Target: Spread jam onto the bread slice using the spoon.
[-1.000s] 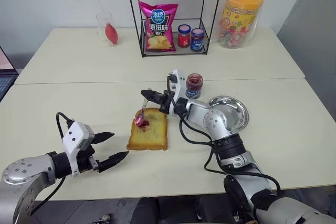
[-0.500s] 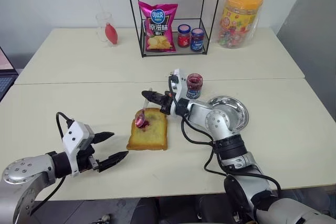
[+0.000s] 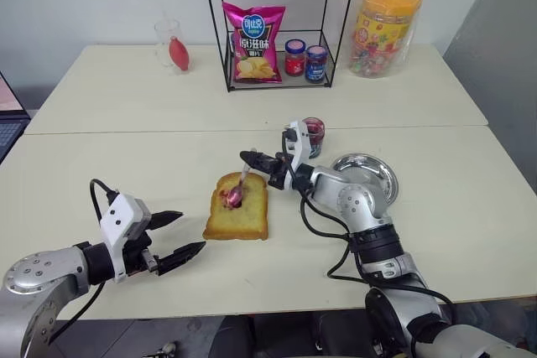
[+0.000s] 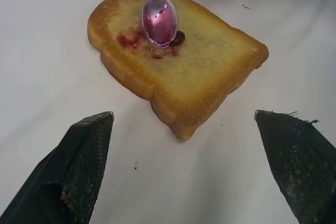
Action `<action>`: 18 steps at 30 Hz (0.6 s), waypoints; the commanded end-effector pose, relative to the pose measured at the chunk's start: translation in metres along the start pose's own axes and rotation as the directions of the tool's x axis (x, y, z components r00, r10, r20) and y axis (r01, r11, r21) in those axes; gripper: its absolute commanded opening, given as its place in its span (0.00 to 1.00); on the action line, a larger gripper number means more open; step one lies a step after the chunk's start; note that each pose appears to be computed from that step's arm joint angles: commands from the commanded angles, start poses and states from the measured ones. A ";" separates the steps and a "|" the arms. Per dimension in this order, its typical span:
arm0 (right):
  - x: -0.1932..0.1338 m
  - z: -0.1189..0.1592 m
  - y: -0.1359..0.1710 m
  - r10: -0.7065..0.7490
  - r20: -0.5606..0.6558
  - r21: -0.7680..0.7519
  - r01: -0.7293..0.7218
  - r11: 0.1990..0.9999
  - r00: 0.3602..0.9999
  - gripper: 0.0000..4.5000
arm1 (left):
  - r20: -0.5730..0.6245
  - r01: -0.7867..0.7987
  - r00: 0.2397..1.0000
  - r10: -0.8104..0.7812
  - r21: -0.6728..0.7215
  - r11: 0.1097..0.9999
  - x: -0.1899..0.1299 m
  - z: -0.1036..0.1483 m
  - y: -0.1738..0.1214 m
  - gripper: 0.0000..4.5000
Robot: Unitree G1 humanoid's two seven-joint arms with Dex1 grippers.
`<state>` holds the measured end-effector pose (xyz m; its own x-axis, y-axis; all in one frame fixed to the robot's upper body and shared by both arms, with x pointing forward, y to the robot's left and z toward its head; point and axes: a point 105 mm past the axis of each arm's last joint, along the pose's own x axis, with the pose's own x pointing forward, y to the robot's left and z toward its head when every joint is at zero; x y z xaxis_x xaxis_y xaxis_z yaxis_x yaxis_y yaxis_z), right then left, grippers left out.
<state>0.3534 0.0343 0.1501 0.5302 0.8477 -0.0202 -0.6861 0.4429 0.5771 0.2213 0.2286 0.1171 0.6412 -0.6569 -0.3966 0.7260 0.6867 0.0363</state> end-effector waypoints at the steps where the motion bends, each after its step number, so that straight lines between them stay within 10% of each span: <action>1: -0.007 0.032 0.024 0.072 0.101 -0.004 -0.072 0.997 0.992 0.01 | 0.002 0.024 1.000 -0.024 0.037 0.999 0.002 0.007 -0.004 1.00; 18: -0.012 0.006 0.016 0.044 0.031 0.063 -0.046 0.997 0.999 0.01 | -0.001 0.031 1.000 -0.031 0.041 0.999 0.003 0.007 -0.004 1.00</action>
<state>0.3399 0.0269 0.1587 0.5202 0.8540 -0.0046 -0.6538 0.4017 0.6413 0.2217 0.2255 0.1161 0.6274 -0.6653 -0.4047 0.7374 0.6746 0.0343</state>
